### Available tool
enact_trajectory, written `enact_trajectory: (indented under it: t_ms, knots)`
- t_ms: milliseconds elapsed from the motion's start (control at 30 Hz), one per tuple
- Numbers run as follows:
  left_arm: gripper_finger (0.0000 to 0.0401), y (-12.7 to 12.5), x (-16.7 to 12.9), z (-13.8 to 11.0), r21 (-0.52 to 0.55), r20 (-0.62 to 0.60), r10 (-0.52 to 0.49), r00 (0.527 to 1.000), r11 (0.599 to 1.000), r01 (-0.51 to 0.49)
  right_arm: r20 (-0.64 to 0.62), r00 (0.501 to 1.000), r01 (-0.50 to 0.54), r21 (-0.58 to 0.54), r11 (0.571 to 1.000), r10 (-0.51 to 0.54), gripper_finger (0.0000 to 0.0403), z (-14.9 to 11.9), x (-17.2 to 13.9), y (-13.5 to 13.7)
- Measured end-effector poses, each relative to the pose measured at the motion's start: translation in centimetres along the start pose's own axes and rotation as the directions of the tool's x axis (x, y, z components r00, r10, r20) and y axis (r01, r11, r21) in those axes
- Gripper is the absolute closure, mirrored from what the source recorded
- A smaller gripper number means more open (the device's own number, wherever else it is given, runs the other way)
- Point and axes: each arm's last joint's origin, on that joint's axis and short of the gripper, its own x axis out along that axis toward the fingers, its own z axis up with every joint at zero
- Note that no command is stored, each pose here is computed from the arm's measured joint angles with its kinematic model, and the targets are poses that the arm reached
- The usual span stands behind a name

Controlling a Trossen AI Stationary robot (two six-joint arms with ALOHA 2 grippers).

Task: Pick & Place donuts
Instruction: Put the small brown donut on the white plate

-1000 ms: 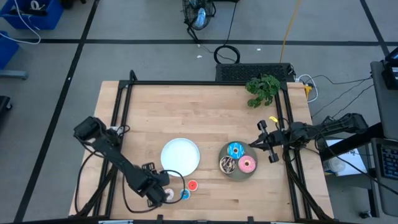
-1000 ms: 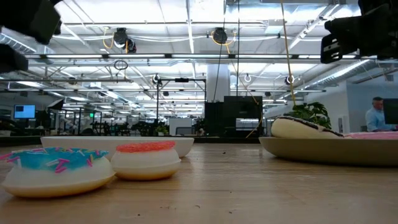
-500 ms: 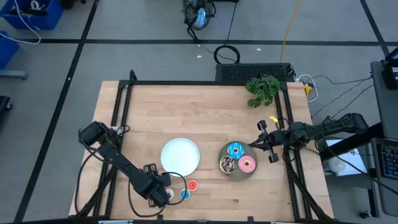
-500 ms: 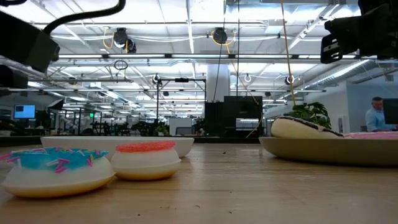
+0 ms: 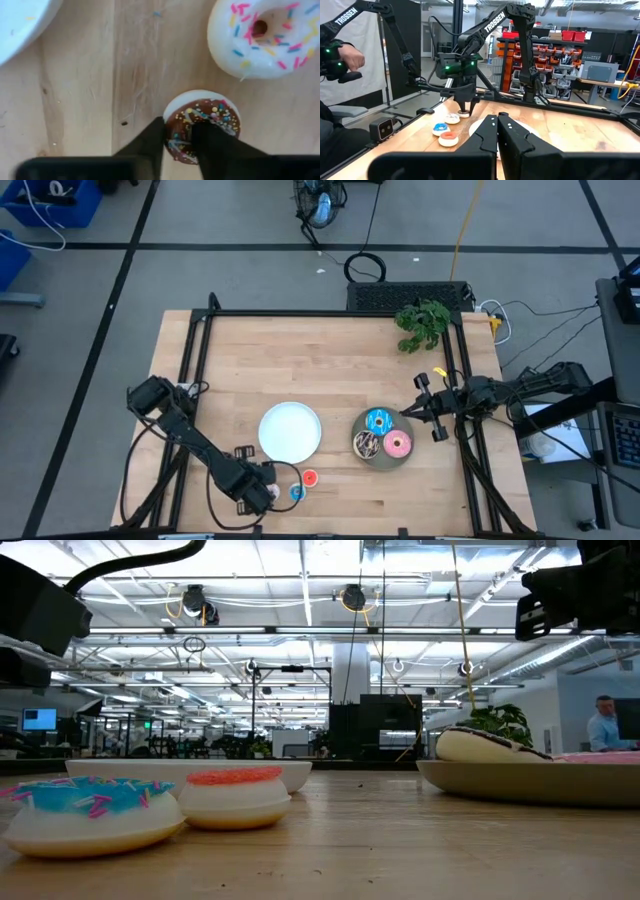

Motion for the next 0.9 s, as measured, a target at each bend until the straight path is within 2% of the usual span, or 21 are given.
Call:
enact_trajectory:
  t_ms: [100,167,333,467,700,900]
  knots:
    - [0.0366,0.0,-0.2,-0.1,0.030,-0.002,0.003,1.000,1.000,-0.003,0.000,1.000,0.000,-0.002,1.000,0.000,0.0403,0.0,0.0,0.0]
    - [0.0388,-0.2,-0.5,0.0,0.053,0.003,-0.004,1.000,0.999,0.004,0.000,1.000,0.000,-0.002,1.000,0.000,0.0403,0.0,0.0,0.0]
    - [0.0378,-0.2,-2.8,0.1,0.080,0.012,-0.054,0.998,0.995,0.053,0.000,1.000,0.000,-0.002,1.000,0.000,0.0403,0.0,0.0,0.0]
    - [0.0392,0.6,-5.9,0.0,0.065,0.016,-0.050,0.999,0.997,0.049,0.000,1.000,0.000,-0.002,1.000,0.000,0.0403,0.0,0.0,0.0]
    - [0.0380,2.5,-12.2,-1.0,-0.053,0.122,-0.028,0.992,0.998,0.034,0.014,1.000,0.001,-0.003,1.000,-0.001,0.0403,0.1,0.0,0.0]
    - [0.0391,4.3,-16.0,-2.4,-0.119,0.149,-0.017,0.989,0.992,0.035,0.014,1.000,0.001,-0.016,1.000,-0.001,0.0403,0.1,0.0,0.0]
